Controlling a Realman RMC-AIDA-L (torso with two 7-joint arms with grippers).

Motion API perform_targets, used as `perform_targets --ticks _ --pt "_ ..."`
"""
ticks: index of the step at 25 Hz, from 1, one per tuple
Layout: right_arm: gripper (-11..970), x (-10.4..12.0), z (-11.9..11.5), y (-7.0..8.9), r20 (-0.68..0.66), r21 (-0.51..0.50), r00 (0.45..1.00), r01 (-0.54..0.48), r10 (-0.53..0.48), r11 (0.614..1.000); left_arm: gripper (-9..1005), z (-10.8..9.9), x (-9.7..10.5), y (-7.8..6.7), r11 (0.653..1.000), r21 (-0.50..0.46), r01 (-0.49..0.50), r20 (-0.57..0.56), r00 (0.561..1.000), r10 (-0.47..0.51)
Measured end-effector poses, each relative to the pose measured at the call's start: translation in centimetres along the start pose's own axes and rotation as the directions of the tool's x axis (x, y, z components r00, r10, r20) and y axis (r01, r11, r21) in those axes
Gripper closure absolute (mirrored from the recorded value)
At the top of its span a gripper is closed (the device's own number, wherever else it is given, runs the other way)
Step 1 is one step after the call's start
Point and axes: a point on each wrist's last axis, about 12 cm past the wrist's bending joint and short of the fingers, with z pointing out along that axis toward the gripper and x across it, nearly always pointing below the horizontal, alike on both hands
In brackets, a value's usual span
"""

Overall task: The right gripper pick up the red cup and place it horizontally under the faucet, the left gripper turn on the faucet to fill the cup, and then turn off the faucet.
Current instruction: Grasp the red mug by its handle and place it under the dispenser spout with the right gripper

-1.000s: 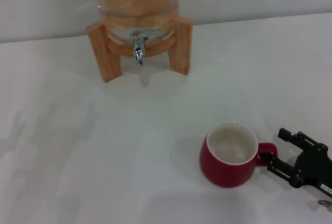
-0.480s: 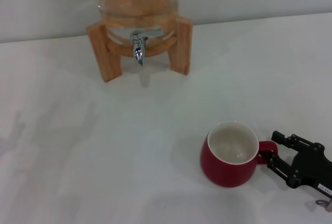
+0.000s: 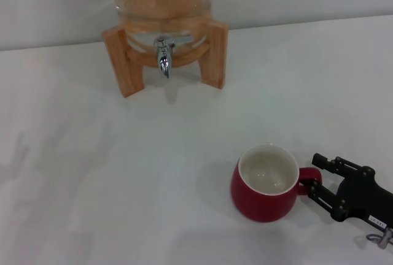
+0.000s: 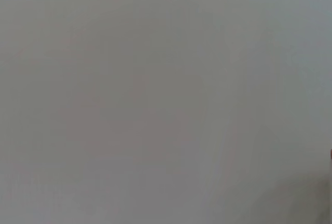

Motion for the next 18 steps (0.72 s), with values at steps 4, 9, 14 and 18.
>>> perform_targets --ticks 4,9,14,18 --pt "543 -0.10 0.20 0.02 0.004 -0.005 1.000 0.001 -0.001 1.000 148 -0.03 0.00 0.01 1.000 -0.001 0.000 0.000 1.000 0.000" --pt "571 -0.13 0.30 -0.02 0.004 -0.006 1.000 0.002 -0.002 1.000 148 0.07 0.01 -0.01 1.000 0.001 -0.001 -0.001 1.000 0.001" --pt "598 -0.07 0.45 -0.13 -0.006 -0.002 1.000 0.003 -0.003 1.000 149 0.18 0.00 -0.04 1.000 0.003 -0.002 0.000 1.000 0.002" --pt "620 -0.06 0.67 -0.24 -0.013 -0.002 1.000 -0.009 0.009 1.000 149 0.19 0.00 -0.04 1.000 0.003 -0.002 0.001 1.000 0.002"
